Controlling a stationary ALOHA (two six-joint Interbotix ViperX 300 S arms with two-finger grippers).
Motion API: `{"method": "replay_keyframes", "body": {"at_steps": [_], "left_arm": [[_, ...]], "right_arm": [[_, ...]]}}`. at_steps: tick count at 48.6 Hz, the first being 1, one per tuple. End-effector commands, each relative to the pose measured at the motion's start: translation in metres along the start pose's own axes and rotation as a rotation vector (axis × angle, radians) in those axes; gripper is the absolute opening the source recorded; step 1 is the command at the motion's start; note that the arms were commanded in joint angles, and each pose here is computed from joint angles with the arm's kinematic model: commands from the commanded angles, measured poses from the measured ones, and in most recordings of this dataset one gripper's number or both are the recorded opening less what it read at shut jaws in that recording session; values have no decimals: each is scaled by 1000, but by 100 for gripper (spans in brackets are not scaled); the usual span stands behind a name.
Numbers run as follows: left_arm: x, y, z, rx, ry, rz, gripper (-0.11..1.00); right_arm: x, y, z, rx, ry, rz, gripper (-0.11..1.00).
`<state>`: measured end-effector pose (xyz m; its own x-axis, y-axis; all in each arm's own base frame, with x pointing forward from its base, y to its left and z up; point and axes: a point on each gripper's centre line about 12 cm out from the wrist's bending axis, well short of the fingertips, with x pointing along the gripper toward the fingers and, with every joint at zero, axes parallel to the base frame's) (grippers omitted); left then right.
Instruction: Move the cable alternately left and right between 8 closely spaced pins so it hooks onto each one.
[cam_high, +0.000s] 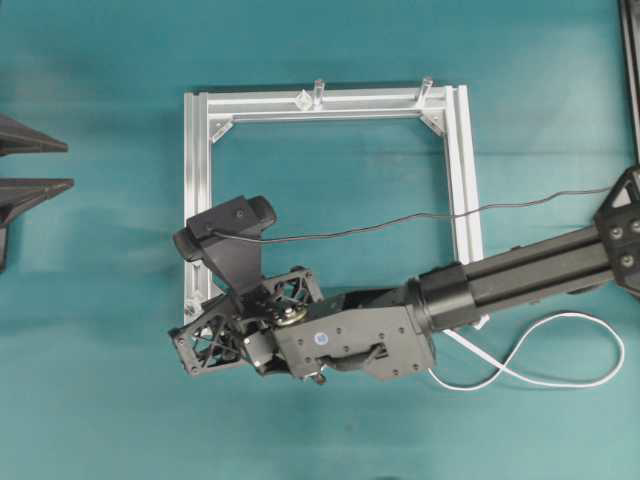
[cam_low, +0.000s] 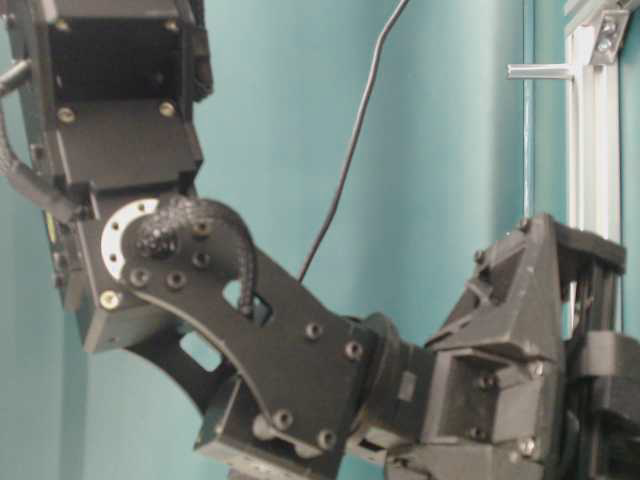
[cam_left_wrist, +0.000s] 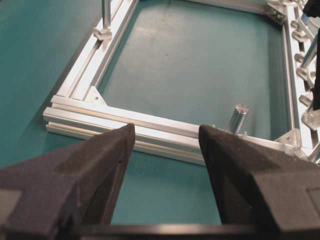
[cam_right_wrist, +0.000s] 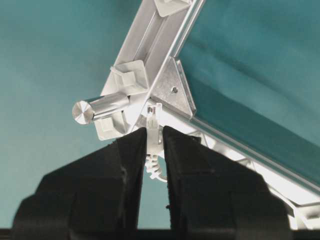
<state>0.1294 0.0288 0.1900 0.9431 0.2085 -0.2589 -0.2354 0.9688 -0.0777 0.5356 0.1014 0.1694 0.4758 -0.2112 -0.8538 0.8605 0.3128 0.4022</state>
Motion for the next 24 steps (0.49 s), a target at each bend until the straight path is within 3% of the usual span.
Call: {"method": "replay_keyframes", "body": {"at_steps": [1,24], "left_arm": [[0,-1,6,-1,-12,-3,64],[0,-1,6,1,-12,-3,64]], "right_arm": [[-18,11,2,8,0,44,15],[-18,12,2,8,1,49,15]]}}
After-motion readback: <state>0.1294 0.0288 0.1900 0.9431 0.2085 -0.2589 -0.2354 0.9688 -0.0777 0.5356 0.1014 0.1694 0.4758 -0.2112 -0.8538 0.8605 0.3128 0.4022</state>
